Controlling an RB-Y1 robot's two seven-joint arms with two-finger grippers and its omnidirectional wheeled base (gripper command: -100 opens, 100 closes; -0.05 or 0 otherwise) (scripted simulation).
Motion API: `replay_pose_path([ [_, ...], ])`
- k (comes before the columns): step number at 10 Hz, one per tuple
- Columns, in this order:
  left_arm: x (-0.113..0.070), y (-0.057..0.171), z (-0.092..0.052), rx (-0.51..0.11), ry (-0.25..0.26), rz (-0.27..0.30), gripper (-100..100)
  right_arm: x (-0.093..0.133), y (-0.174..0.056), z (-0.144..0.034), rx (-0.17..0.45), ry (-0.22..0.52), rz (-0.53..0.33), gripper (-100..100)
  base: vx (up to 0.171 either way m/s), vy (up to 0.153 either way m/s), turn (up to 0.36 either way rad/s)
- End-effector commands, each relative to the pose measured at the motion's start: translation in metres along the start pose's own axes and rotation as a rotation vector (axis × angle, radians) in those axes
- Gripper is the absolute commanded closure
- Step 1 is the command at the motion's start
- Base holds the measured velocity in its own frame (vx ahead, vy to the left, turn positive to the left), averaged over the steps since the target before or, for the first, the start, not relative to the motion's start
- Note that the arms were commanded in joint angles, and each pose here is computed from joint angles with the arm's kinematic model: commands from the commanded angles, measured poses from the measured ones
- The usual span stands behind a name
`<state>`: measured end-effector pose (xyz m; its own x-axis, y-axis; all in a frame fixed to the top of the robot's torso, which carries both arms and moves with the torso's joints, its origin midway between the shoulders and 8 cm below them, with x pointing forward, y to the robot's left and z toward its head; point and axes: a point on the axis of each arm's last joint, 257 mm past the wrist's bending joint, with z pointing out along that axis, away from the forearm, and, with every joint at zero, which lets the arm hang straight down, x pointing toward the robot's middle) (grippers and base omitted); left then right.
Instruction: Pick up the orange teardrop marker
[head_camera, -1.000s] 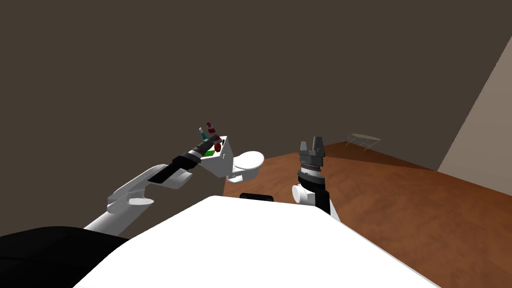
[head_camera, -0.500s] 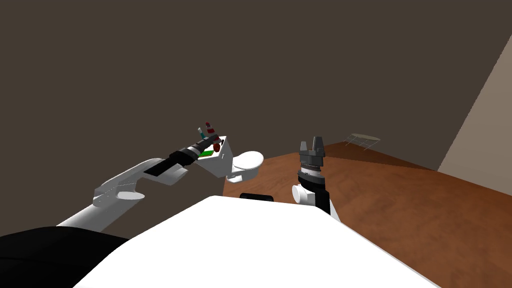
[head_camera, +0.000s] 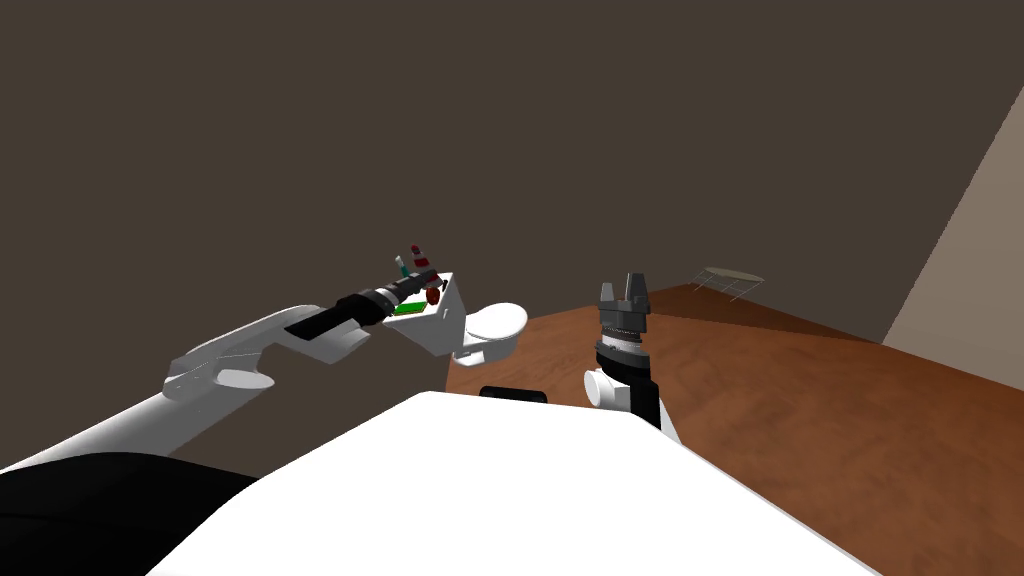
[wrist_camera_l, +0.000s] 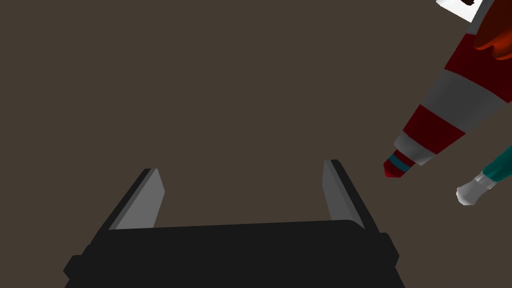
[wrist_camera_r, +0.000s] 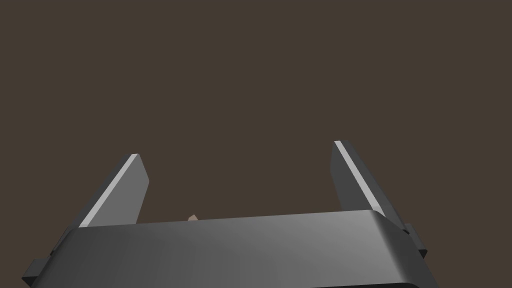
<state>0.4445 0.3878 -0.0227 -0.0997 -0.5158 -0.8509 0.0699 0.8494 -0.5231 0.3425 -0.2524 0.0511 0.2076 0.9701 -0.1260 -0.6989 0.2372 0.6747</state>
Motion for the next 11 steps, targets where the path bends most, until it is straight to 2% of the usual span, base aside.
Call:
replay_pose_path([
  [1, 0.002, 0.007, 0.002, -0.041, 0.037, 0.017, -100, 0.000, 0.000, 0.000, 0.000, 0.000, 0.000, 0, 0.031, 0.011, 0.019],
  [4, 0.005, 0.012, 0.004, -0.078, 0.080, 0.047, -100, 0.000, 0.000, 0.000, 0.000, 0.000, 0.000, 0, 0.032, 0.012, 0.013],
  [5, 0.010, 0.019, 0.005, -0.112, 0.116, 0.057, -100, 0.000, 0.000, 0.000, 0.000, 0.000, 0.000, 0, 0.037, 0.028, 0.021],
  [6, 0.009, 0.019, 0.005, -0.116, 0.120, 0.063, -100, 0.000, 0.000, 0.000, 0.000, 0.000, 0.000, 0, 0.036, 0.026, 0.008],
  [7, 0.016, 0.026, 0.005, -0.155, 0.159, 0.070, -100, 0.000, 0.000, 0.000, 0.000, 0.000, 0.000, 0, 0.048, 0.031, 0.023],
  [8, 0.015, 0.026, 0.005, -0.154, 0.161, 0.077, -100, 0.000, 0.000, 0.000, 0.000, 0.000, 0.000, 0, 0.044, 0.026, 0.009],
  [9, 0.022, 0.033, 0.004, -0.194, 0.203, 0.086, -100, 0.000, 0.000, 0.000, 0.000, 0.000, 0.000, 0, 0.057, 0.040, 0.024],
  [10, 0.022, 0.032, 0.004, -0.194, 0.205, 0.090, -100, 0.000, 0.000, 0.000, 0.000, 0.000, 0.000, 0, 0.047, 0.031, 0.009],
  [11, 0.030, 0.040, 0.002, -0.233, 0.249, 0.100, -100, 0.000, 0.000, 0.000, 0.000, 0.000, 0.000, 0, 0.048, 0.024, 0.018],
])
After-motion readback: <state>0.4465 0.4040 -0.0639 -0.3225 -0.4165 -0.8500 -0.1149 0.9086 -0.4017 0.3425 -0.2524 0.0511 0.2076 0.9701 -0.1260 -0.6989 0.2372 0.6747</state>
